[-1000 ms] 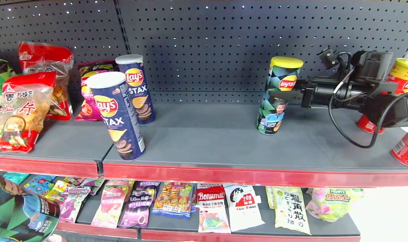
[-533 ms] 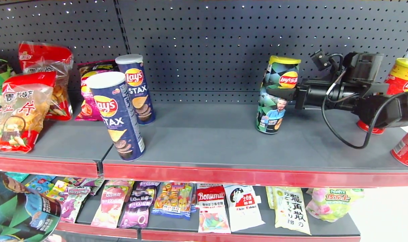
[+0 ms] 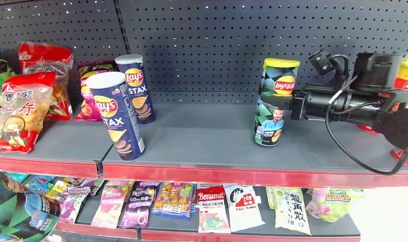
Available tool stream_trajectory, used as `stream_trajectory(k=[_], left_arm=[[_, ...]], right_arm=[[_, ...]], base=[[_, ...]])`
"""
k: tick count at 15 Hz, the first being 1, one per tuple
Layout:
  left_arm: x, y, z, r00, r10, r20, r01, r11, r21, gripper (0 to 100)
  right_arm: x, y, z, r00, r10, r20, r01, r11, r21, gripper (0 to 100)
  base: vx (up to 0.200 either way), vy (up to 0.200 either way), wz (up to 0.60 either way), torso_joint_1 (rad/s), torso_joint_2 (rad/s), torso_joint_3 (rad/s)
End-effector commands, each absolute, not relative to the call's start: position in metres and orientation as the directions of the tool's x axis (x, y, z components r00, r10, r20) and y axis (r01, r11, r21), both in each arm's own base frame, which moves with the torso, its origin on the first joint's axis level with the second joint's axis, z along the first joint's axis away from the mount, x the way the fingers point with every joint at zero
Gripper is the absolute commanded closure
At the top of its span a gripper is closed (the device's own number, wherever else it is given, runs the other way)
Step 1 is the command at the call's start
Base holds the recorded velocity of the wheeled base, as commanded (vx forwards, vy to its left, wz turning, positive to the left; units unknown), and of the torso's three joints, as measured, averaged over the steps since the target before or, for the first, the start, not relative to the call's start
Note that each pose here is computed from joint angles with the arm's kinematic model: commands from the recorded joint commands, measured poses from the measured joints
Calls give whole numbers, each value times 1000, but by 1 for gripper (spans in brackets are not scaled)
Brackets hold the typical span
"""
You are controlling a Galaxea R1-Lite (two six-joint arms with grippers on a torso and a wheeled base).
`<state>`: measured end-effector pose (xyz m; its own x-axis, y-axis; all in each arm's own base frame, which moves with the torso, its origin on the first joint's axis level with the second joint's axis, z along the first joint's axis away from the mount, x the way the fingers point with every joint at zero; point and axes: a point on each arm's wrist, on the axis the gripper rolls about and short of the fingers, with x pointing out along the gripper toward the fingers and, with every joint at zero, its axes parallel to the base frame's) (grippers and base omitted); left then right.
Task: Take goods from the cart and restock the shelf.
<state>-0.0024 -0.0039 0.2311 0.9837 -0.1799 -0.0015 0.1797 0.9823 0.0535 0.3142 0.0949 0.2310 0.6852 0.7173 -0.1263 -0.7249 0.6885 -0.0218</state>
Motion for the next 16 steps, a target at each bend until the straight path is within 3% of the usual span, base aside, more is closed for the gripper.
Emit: stream_trajectory(k=[1,2,5,12,16], left_arm=[[-3,-4,231,984,-180,0,180,982,54,100],[-2,-4,231,984,-180,-3,180,982,53,100],[-2,-4,232,984,-179,-2,178,983,53,100],[-2,-4,233,984,-179,2,178,983,54,100],[-2,-4,233,984,-179,-2,178,983,53,100]], right_arm=[[278,102,245,703,704,-96,-710,702,-52,100],[273,108,242,753,650,-103,-657,752,-59,100],[269,114,232,782,621,-50,-623,777,-89,100],[248,142,200,770,634,-75,-639,764,-90,100],[247,147,198,767,636,-83,-642,762,-90,100]], base=[[0,0,0,0,0,0],[0,0,0,0,0,0],[0,0,0,0,0,0],[0,0,0,0,0,0],[0,0,0,0,0,0]])
